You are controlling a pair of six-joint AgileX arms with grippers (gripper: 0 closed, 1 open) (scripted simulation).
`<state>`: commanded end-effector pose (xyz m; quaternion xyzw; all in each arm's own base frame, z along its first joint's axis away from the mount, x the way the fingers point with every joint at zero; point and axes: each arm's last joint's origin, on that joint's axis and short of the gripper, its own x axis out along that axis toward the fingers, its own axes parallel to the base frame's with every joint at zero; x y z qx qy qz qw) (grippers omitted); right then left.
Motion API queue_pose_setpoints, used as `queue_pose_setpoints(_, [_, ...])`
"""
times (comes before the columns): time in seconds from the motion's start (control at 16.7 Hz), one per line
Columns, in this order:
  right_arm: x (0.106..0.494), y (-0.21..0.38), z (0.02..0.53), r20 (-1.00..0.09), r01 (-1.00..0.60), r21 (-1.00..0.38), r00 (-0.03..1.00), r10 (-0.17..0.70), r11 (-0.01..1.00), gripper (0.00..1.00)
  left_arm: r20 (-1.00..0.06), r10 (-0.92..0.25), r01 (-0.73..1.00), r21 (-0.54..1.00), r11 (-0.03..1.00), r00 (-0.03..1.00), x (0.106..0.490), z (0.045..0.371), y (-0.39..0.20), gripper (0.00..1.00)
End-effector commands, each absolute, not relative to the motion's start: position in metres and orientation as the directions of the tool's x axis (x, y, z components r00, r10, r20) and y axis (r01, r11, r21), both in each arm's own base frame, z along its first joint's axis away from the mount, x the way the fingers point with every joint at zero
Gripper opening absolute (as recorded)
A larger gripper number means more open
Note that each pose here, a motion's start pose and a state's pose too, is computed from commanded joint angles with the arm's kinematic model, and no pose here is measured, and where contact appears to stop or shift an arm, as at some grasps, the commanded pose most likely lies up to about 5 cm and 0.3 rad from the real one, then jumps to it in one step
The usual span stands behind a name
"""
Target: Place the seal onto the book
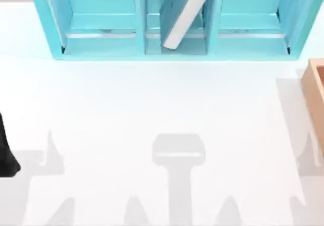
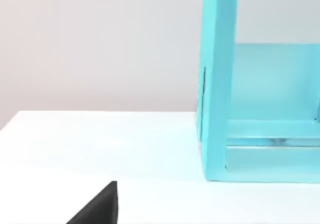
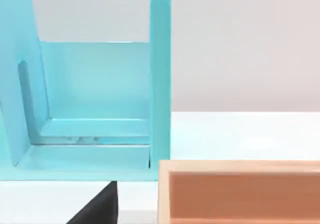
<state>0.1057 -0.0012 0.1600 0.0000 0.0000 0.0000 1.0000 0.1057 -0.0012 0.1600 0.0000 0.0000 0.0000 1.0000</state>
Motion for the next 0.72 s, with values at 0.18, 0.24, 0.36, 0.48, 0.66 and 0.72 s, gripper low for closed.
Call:
queue_pose_setpoints(0.18, [0.106,-0.001,0.162,0.003,0.003,0.002,1.0,-0.003,1.0,1.0,0.0,0.0,0.0,0.0,1.0,1.0,0.106,0.16,-0.001,1.0])
queue_pose_setpoints(0.24, [0.106,-0.001,0.167,0.01,0.008,0.006,1.0,-0.008,1.0,1.0,0.0,0.0,0.0,0.0,1.0,1.0,0.106,0.16,-0.001,1.0])
queue_pose_setpoints(0.36, [0.109,-0.001,0.182,0.031,0.023,0.019,0.999,-0.024,1.0,1.0,0.0,0.0,0.0,0.0,1.0,1.0,0.106,0.16,-0.001,1.0])
queue_pose_setpoints(0.48, [0.115,0.001,0.204,0.056,0.042,0.042,0.997,-0.044,0.998,1.0,0.0,0.0,0.0,0.0,1.0,1.0,0.106,0.16,-0.001,1.0])
queue_pose_setpoints(0.66, [0.139,0.006,0.24,0.077,0.069,0.087,0.994,-0.076,0.994,1.0,0.0,0.0,0.0,0.0,1.0,1.0,0.106,0.16,-0.001,1.0])
queue_pose_setpoints(0.72, [0.152,0.009,0.251,0.077,0.077,0.104,0.993,-0.086,0.992,1.0,0.0,0.0,0.0,0.0,1.0,1.0,0.106,0.16,-0.001,1.0])
